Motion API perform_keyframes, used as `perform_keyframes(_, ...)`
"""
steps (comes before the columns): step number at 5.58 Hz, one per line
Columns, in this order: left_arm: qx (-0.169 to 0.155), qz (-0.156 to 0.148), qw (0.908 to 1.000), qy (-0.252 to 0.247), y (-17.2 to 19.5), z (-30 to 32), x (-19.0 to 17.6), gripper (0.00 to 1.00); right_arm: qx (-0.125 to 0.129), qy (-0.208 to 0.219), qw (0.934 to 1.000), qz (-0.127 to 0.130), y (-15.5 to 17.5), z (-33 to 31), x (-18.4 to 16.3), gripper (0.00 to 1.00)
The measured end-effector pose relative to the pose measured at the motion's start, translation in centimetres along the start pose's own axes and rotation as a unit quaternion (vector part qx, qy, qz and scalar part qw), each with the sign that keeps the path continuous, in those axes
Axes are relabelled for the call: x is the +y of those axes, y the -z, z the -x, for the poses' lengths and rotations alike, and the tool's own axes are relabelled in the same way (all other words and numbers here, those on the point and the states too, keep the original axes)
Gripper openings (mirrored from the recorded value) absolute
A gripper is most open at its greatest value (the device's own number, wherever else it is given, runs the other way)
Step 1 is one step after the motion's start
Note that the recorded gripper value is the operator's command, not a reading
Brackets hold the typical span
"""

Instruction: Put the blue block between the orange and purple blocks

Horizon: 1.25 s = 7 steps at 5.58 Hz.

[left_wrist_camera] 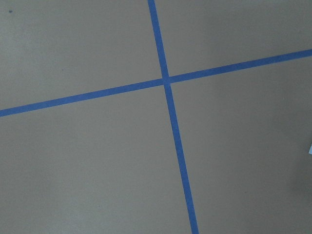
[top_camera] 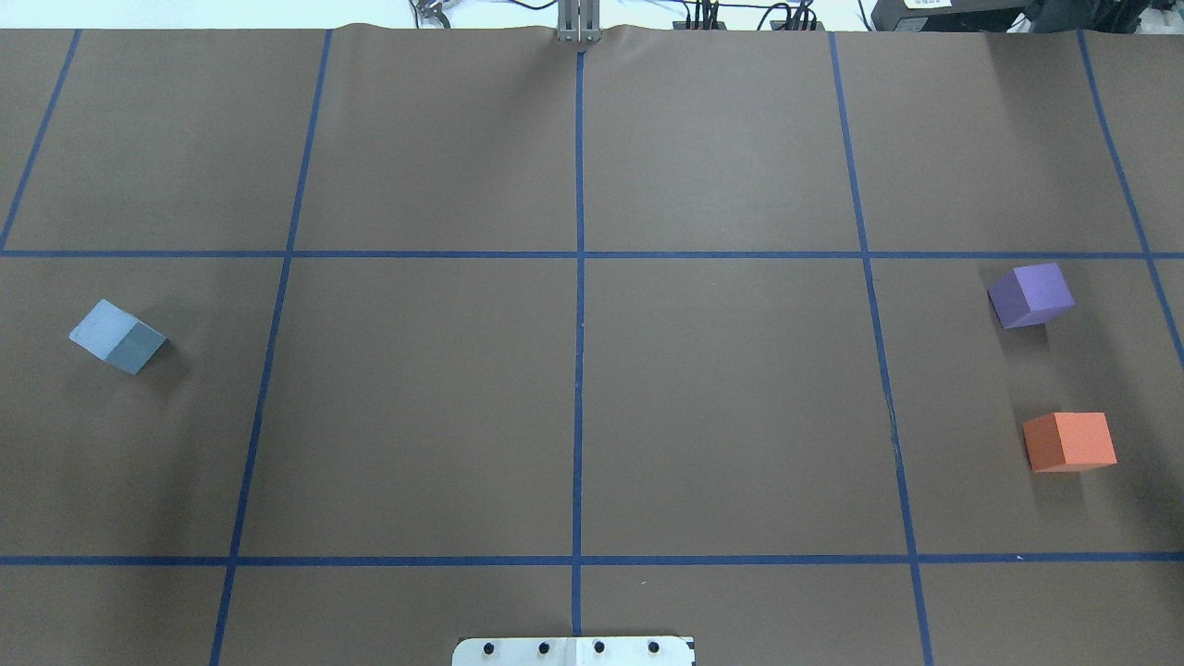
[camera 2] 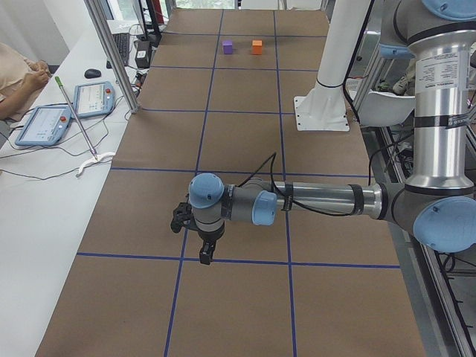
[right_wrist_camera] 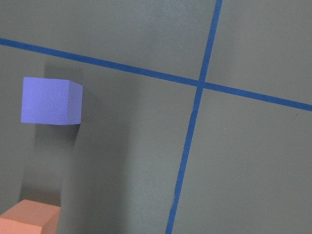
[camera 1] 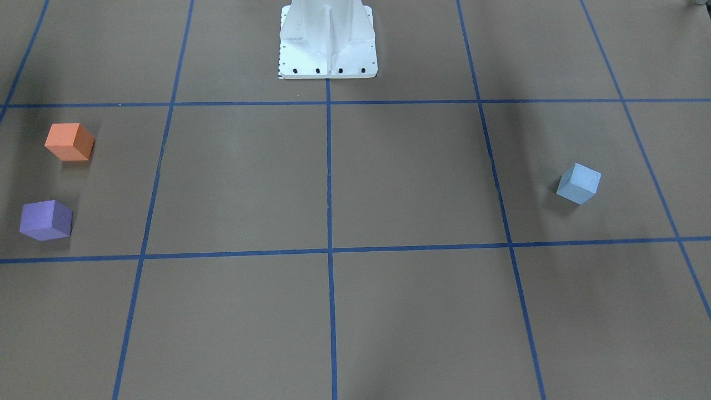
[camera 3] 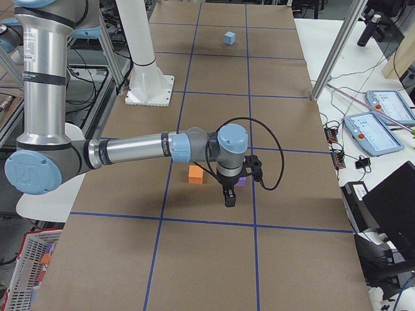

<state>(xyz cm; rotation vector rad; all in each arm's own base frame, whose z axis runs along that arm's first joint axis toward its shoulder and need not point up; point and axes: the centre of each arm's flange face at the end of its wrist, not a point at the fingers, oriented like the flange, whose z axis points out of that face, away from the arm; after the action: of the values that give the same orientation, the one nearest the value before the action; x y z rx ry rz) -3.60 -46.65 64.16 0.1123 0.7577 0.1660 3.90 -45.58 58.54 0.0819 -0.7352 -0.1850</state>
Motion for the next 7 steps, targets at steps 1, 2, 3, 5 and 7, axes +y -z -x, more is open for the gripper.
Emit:
perform_keyframes(1, -0.001, 0.0, 1.0, 0.001, 0.0, 0.0, 0.0, 1.0, 0.0, 0.0, 1.0, 0.0, 0.0, 0.0, 0.0, 1.0)
perform_keyframes(2, -0.003, -0.001, 1.0, 0.001, 0.1, 0.0, 0.0, 1.0, 0.001, 0.004, 1.0, -0.007, 0.7, 0.3, 0.0, 1.0)
perform_keyframes(3, -0.004, -0.005, 1.0, -0.001, 0.4, -0.3, -0.4, 1.0, 0.004, 0.013, 0.9997, -0.021, 2.1, 1.1, -0.1, 1.0)
perform_keyframes(5, -0.006, -0.062, 0.9966, -0.054, 2.3, -1.9, -2.8, 1.0, 0.004, 0.028, 0.9986, -0.044, 4.2, 2.9, -1.2, 1.0)
perform_keyframes(7, -0.005, -0.133, 0.9834, -0.123, 4.4, -4.0, -4.9, 1.0, 0.007, 0.039, 0.9976, -0.057, 5.2, 3.6, -2.4, 1.0)
